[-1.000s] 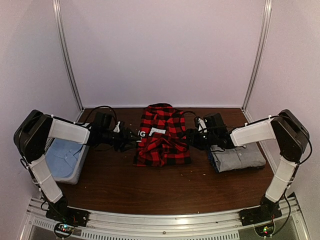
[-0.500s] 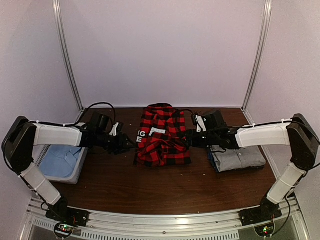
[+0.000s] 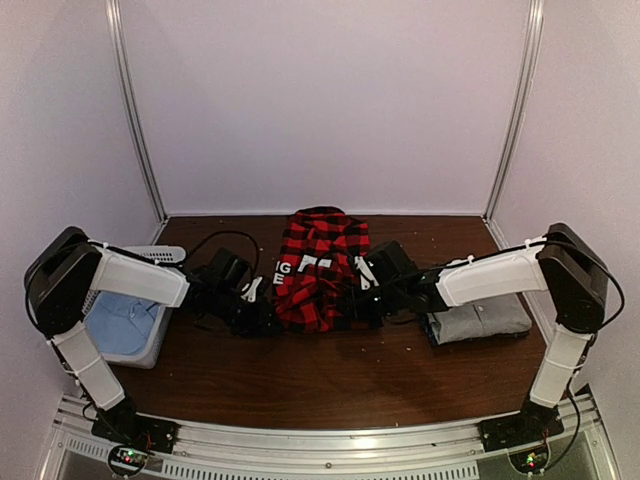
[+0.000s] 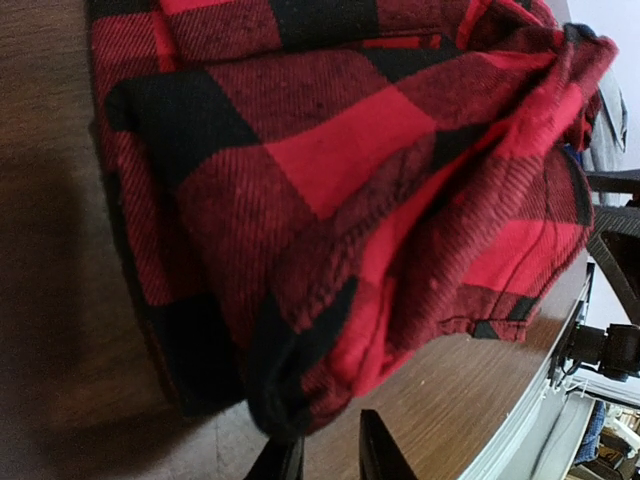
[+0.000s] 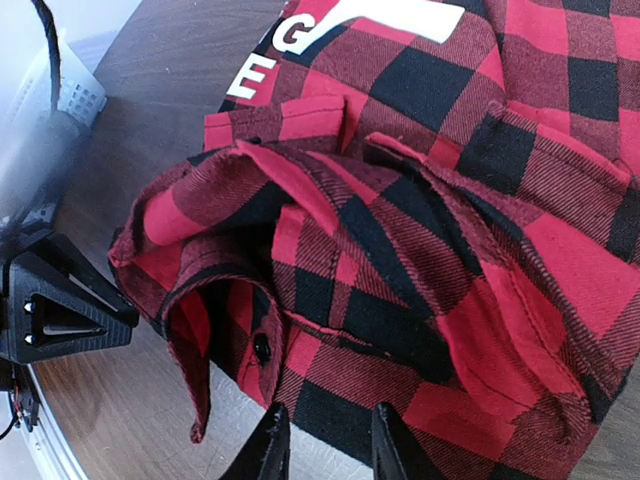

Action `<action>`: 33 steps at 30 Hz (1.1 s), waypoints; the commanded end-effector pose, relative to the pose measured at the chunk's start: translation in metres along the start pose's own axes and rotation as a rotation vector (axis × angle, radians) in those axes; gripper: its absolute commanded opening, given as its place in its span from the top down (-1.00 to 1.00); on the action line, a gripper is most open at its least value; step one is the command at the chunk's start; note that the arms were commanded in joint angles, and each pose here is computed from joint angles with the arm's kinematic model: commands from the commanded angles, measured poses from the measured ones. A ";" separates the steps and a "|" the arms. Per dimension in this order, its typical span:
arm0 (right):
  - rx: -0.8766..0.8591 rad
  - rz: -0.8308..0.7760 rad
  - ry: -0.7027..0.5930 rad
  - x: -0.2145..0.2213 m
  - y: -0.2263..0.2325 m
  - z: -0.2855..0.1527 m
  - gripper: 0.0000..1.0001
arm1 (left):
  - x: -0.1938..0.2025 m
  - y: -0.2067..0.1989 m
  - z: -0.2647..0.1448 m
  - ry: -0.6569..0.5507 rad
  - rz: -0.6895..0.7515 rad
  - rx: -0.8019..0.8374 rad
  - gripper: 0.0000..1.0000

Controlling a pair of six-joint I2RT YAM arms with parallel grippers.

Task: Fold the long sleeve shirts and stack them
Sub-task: Smooth out the 2/3-rectangle-folded shirt at the center of the board.

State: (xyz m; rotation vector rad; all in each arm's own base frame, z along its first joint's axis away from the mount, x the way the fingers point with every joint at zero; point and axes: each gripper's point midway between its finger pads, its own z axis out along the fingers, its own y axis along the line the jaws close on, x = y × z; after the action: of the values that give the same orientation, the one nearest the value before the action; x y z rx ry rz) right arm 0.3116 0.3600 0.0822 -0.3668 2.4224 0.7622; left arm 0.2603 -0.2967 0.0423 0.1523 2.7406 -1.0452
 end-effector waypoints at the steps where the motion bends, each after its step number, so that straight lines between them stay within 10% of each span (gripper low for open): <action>1: 0.040 -0.017 0.008 0.000 -0.005 0.010 0.43 | -0.031 -0.016 0.009 -0.058 0.041 0.026 0.61; 22: 0.239 -0.050 -0.061 -0.082 -0.045 0.041 0.41 | -0.202 -0.044 0.008 -0.278 0.043 0.087 0.67; 33: 0.262 -0.077 -0.092 -0.137 -0.053 0.037 0.29 | -0.212 -0.041 -0.048 -0.347 0.071 0.071 0.44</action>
State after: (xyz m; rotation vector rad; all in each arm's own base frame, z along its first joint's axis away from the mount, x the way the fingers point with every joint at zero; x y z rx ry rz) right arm 0.4653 0.3542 0.0947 -0.2704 2.3771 0.4482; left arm 0.4666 -0.3067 0.1241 0.0051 2.4223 -1.0327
